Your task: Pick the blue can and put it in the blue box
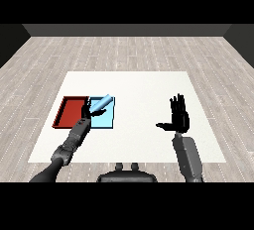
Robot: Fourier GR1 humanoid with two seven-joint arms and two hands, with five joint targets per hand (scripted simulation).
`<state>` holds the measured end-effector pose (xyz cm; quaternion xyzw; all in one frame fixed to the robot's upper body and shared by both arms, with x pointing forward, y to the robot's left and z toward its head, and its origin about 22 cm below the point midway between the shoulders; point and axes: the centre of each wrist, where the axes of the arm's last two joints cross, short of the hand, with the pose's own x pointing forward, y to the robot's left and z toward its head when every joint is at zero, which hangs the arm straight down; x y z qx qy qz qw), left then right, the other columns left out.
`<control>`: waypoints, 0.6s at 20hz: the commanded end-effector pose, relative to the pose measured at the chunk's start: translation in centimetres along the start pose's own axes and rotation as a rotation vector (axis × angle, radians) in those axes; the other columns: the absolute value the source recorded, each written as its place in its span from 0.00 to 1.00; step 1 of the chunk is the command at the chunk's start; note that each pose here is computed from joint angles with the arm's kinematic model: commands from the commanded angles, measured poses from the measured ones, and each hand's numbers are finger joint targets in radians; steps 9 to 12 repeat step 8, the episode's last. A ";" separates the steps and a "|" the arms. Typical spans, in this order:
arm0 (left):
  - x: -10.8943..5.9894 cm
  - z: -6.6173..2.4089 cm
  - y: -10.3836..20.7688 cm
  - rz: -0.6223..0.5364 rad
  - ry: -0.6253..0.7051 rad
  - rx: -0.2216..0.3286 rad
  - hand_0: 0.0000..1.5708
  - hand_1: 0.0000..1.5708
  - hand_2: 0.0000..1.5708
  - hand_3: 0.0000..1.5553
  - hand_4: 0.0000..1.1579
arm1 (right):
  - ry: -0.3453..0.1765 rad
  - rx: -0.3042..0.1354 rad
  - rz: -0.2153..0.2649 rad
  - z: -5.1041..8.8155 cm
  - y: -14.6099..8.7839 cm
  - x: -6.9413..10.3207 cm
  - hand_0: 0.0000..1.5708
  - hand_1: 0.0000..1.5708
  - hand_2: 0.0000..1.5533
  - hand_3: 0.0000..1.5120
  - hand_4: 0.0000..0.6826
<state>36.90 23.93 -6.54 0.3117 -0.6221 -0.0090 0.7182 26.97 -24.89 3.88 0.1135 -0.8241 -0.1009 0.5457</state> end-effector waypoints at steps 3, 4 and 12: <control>2.6 0.41 -0.4 0.234 -0.396 -0.054 0.00 0.00 0.00 0.00 0.00 | 0.005 0.009 0.002 -0.4 -0.1 0.1 0.00 0.00 0.00 0.00 0.00; 2.4 1.03 -0.6 0.287 -0.425 -0.089 0.00 0.00 0.00 0.00 0.00 | 0.042 0.012 0.009 1.3 0.3 -0.6 0.00 0.00 0.00 0.00 0.00; 3.0 2.68 0.0 0.413 -0.571 -0.150 0.00 0.00 0.00 0.00 0.00 | 0.039 0.026 0.061 0.8 -0.3 0.1 0.00 0.00 0.00 0.00 0.00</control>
